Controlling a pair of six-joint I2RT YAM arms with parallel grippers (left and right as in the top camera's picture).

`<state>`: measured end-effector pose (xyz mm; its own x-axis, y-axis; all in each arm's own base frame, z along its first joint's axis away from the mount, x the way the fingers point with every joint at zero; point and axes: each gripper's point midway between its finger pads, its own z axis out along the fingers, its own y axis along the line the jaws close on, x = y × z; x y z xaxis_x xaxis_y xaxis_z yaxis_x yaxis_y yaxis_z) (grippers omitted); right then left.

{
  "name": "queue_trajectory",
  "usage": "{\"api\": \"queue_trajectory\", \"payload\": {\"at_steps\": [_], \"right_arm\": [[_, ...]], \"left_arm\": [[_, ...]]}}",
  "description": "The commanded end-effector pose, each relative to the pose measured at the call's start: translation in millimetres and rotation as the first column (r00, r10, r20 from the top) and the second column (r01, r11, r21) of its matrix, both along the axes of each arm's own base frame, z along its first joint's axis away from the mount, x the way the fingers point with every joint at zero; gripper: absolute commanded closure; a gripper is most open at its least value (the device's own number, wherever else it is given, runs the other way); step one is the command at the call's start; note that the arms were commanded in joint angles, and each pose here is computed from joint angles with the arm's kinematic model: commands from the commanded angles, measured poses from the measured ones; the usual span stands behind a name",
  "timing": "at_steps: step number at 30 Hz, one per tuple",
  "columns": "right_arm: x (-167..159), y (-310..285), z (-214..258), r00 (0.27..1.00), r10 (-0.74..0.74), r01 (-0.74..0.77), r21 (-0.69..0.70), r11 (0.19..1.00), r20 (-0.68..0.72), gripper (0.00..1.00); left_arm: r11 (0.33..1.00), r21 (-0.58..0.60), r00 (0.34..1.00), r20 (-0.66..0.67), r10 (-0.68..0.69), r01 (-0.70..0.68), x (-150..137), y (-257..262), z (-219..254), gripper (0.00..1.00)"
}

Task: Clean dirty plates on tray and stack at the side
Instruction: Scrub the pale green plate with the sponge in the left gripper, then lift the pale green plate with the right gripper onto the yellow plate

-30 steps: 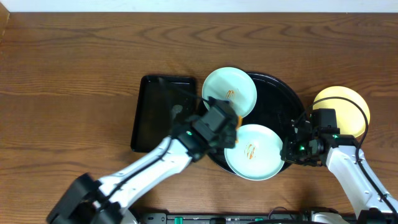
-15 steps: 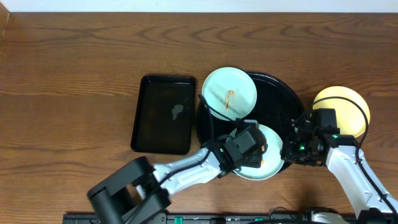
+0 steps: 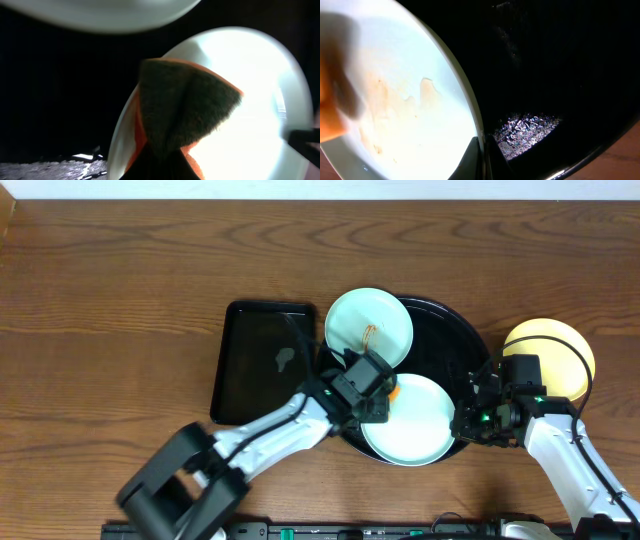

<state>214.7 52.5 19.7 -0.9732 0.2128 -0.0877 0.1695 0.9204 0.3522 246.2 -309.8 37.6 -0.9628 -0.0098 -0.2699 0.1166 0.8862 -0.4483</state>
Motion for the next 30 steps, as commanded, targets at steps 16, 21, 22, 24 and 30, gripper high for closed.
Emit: {"api": "queue_trajectory", "payload": {"at_steps": [16, 21, 22, 24, 30], "right_arm": [[67, -37, 71, 0.953, 0.008, 0.066, -0.234, 0.970, 0.301, 0.99], [91, -51, 109, 0.893, 0.042, 0.112, -0.312, 0.943, 0.448, 0.99], [92, -52, 113, 0.885, 0.052, 0.115, -0.326, 0.938, 0.463, 0.99], [94, -53, 119, 0.872, 0.077, 0.124, -0.371, 0.921, 0.483, 0.99], [99, -50, 139, 0.833, 0.226, 0.151, -0.601, 0.785, 0.504, 0.99]], "left_arm": [[0.976, 0.023, 0.972, 0.104, 0.211, -0.215, 49, 118, 74, 0.93], [0.953, 0.057, 0.948, 0.139, 0.286, -0.296, 75, 168, 73, 0.93], [0.946, 0.059, 0.941, 0.140, 0.308, -0.319, 78, 176, 73, 0.93], [0.929, 0.060, 0.924, 0.138, 0.356, -0.366, 84, 193, 72, 0.92], [0.900, 0.074, 0.900, 0.119, 0.419, -0.429, 92, 216, 64, 0.93]]}}
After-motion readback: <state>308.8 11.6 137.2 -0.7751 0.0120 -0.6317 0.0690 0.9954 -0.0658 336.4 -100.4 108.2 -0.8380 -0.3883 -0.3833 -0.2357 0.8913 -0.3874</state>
